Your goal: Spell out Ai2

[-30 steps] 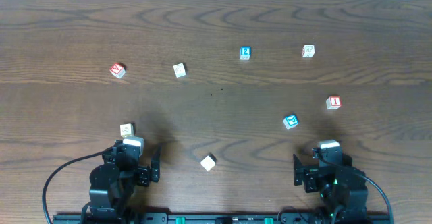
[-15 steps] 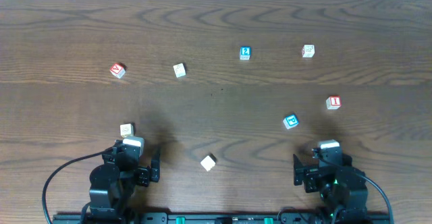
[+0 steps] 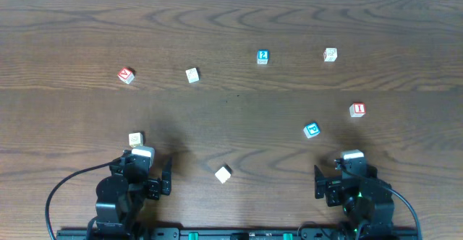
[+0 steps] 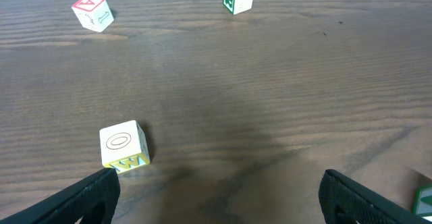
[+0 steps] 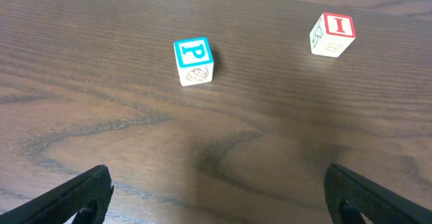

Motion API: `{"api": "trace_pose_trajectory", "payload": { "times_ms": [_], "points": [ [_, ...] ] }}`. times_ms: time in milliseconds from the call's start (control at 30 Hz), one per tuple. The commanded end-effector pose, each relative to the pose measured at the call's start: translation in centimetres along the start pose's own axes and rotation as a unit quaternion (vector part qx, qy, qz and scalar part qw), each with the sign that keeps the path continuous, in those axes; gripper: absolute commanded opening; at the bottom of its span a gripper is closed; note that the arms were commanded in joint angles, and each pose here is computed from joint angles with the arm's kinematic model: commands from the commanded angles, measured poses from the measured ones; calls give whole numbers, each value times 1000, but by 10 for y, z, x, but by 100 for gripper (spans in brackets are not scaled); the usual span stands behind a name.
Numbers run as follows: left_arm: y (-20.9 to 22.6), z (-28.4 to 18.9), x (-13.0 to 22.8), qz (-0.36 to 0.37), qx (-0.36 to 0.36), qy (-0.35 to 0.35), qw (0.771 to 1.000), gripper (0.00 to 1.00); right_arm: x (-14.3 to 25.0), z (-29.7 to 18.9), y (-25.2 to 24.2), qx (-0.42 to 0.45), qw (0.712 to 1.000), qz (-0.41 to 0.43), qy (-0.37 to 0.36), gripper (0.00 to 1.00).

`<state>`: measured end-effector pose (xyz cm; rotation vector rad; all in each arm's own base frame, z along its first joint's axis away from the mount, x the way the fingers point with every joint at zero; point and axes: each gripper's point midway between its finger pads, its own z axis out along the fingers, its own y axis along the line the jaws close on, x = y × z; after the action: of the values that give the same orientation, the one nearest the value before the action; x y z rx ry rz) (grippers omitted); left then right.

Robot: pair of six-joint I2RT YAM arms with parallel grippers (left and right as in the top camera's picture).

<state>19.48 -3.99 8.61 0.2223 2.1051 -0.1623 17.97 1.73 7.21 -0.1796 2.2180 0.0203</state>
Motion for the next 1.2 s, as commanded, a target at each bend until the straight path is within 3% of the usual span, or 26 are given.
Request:
{"api": "trace_pose_trajectory", "payload": {
  "times_ms": [0,833,1033,1167],
  "points": [
    [1,1,0,9,-1,-2,1000,95,4,2,-1,1,1000,-4,4,99],
    [1,1,0,9,-1,-2,1000,96,1,2,-9,25,1000,-9,-1,99],
    [1,1,0,9,-1,-2,1000,95,-49,-6,29,-96,989,51,-102,99],
    [1,1,0,9,-1,-2,1000,95,-63,-28,81,-269,947,146,-99,99]
  ]
}}
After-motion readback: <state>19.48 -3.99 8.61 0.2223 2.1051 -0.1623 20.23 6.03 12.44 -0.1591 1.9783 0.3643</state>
